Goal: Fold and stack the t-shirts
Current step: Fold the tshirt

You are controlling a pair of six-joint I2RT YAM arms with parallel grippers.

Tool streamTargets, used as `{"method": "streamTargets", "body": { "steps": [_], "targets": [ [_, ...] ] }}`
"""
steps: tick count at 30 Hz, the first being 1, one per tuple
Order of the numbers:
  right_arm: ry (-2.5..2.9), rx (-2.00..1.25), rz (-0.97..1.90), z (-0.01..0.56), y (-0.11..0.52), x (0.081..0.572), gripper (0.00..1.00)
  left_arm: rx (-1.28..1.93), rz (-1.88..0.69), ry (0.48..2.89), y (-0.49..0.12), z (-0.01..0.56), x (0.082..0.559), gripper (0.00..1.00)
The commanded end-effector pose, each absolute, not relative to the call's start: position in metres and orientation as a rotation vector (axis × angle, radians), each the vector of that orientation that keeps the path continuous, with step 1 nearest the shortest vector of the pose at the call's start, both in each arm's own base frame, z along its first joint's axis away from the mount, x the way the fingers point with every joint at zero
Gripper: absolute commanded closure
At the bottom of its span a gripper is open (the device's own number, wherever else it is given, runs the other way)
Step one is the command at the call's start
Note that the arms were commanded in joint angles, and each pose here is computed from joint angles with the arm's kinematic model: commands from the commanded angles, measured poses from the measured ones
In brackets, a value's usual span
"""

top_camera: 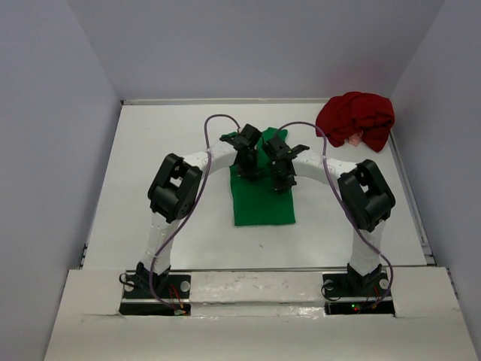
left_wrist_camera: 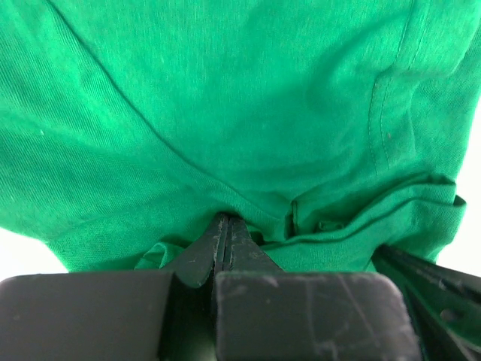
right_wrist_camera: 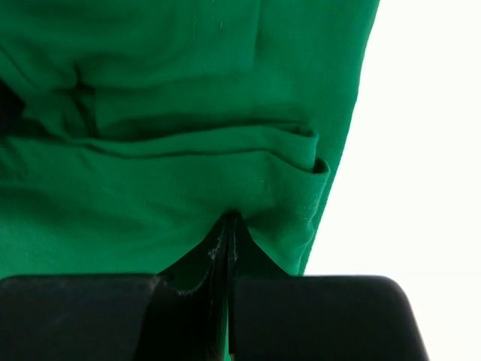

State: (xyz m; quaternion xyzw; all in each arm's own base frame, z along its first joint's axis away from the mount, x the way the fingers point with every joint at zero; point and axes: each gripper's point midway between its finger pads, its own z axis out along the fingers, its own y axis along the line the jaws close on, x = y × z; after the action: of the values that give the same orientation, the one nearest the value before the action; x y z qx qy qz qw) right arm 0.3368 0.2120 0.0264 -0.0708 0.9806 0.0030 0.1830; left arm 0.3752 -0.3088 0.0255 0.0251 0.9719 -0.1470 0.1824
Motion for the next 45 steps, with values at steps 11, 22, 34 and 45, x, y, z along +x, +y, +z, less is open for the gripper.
{"method": "streamTargets", "body": {
  "steps": [11, 22, 34, 45],
  "targets": [
    [2.687, -0.264, -0.012, 0.052, 0.208, 0.337, 1.00, 0.063, -0.348, 2.702, -0.301, 0.043, 0.379, 0.81],
    [2.587, -0.307, -0.018, 0.090, 0.206, 0.350, 0.69, -0.060, -0.171, 2.556, -0.277, 0.090, 0.381, 0.22],
    [2.556, -0.278, -0.003, 0.124, 0.184, 0.320, 0.41, -0.036, 0.014, 2.476, -0.264, 0.118, 0.359, 0.14],
    [2.601, -0.322, 0.467, 0.116, 0.198, 0.232, 0.24, -0.026, -0.498, 2.601, -0.261, 0.096, 0.262, 0.04]
  ]
}}
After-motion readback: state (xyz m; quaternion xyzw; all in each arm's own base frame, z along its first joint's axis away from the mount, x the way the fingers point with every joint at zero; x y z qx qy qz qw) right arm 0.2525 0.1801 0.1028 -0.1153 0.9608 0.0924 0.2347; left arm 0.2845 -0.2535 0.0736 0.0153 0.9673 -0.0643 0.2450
